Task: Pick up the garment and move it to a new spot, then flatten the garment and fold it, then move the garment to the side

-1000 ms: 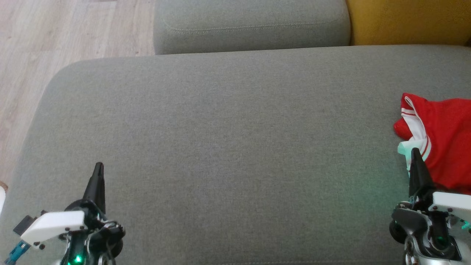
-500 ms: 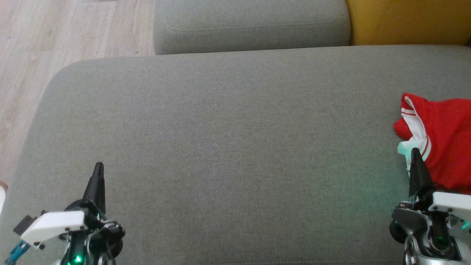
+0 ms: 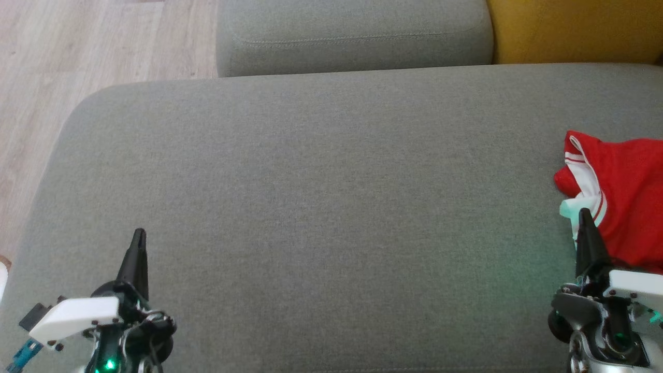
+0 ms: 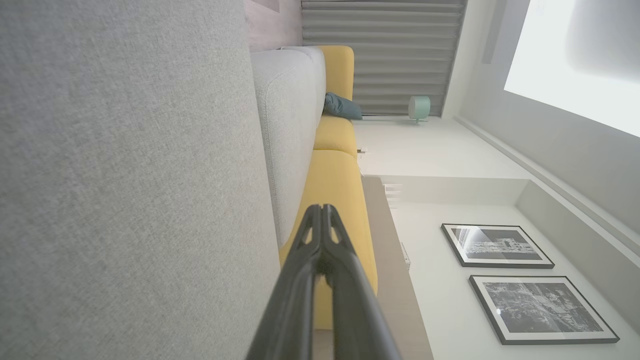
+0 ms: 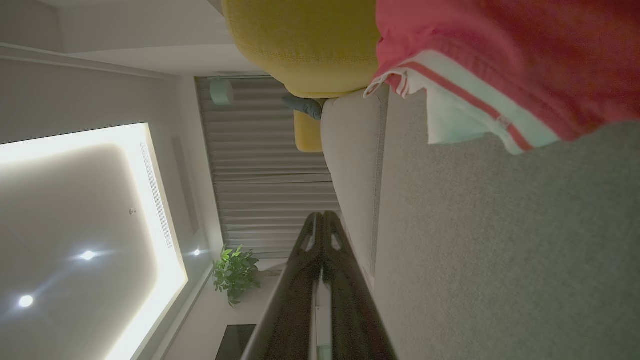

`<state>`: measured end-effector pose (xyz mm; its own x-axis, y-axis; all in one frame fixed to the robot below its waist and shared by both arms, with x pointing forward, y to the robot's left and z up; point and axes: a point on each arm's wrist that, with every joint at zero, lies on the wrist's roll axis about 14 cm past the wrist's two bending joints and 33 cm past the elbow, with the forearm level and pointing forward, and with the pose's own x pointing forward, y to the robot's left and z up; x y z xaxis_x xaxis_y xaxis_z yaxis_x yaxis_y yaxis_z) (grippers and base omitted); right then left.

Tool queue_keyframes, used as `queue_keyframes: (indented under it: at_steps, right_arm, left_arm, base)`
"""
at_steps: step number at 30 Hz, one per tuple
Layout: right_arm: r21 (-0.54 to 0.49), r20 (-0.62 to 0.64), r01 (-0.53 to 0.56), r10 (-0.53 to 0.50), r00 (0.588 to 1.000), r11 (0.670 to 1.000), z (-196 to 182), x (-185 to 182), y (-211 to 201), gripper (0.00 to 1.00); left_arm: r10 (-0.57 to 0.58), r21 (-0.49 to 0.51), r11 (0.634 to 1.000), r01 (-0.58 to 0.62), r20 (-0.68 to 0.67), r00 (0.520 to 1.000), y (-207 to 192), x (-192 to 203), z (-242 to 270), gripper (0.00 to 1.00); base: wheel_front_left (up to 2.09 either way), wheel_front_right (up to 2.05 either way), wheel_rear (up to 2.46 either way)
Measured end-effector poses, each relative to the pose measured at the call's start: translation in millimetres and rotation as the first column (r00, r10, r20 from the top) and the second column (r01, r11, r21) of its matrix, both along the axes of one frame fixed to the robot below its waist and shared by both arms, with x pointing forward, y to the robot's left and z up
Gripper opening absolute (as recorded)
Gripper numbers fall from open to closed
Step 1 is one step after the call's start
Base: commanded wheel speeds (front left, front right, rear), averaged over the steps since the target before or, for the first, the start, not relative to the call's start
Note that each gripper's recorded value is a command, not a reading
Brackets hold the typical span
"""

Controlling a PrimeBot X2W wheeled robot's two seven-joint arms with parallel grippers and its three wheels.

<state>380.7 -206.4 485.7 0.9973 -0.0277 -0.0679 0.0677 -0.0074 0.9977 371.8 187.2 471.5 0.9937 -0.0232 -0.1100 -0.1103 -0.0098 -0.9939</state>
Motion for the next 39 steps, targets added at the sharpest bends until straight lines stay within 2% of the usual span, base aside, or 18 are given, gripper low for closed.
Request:
queue_keyframes:
  at_steps: [39]
  right_arm:
    - [0.0,0.0,0.0,0.0,1.0,1.0,0.0,0.0,0.0,0.0]
  left_arm:
    - [0.0,0.0,1.0,0.0,0.0,1.0,0.0,0.0,0.0,0.0]
  base:
    - [0.0,0.0,0.0]
